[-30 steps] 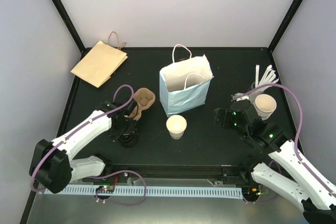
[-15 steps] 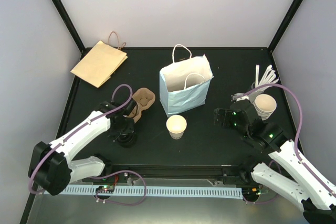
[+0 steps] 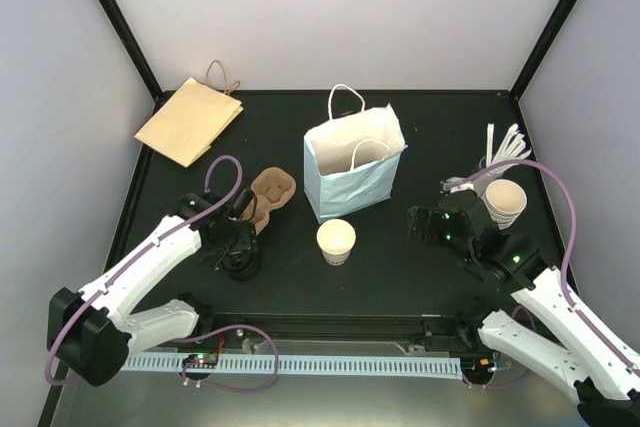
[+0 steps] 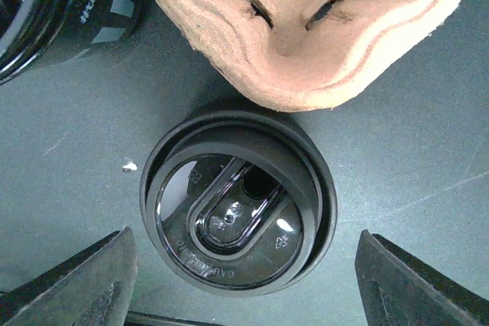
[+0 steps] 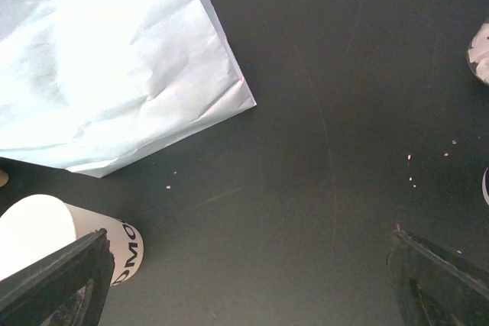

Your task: Pack the takeout coffee

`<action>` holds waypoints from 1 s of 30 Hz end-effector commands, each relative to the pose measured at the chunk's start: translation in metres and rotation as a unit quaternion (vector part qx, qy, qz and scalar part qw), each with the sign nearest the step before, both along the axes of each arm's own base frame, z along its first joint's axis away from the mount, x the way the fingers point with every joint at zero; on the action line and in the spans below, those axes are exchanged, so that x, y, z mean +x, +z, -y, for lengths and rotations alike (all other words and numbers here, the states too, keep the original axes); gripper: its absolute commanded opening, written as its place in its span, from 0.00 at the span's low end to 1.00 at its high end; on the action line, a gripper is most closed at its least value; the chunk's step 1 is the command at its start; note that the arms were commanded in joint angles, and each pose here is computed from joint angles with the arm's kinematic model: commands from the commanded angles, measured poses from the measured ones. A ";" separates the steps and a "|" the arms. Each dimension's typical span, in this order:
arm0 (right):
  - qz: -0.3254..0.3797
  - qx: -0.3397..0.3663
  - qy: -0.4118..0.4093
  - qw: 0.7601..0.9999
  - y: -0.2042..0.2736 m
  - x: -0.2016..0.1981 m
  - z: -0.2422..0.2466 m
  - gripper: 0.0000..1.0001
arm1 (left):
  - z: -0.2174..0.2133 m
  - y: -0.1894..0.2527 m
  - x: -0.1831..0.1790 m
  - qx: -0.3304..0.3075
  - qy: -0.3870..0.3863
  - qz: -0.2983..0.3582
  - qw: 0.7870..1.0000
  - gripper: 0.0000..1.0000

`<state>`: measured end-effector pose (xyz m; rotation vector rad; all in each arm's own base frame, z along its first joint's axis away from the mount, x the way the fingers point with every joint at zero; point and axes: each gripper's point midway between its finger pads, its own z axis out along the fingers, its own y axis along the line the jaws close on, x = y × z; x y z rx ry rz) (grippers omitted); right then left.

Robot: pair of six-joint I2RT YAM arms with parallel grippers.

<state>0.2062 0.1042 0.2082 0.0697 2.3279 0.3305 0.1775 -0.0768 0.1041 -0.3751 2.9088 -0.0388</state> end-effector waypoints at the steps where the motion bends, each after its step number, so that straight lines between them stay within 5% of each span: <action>1: 0.021 0.017 -0.002 1.000 0.018 0.004 -0.002 1.00 | 0.001 -0.004 0.005 -0.017 0.005 -0.001 1.000 0.81; 30: 0.023 0.014 -0.002 1.000 0.021 0.004 -0.001 1.00 | -0.002 -0.030 0.006 -0.099 0.041 -0.028 0.994 0.91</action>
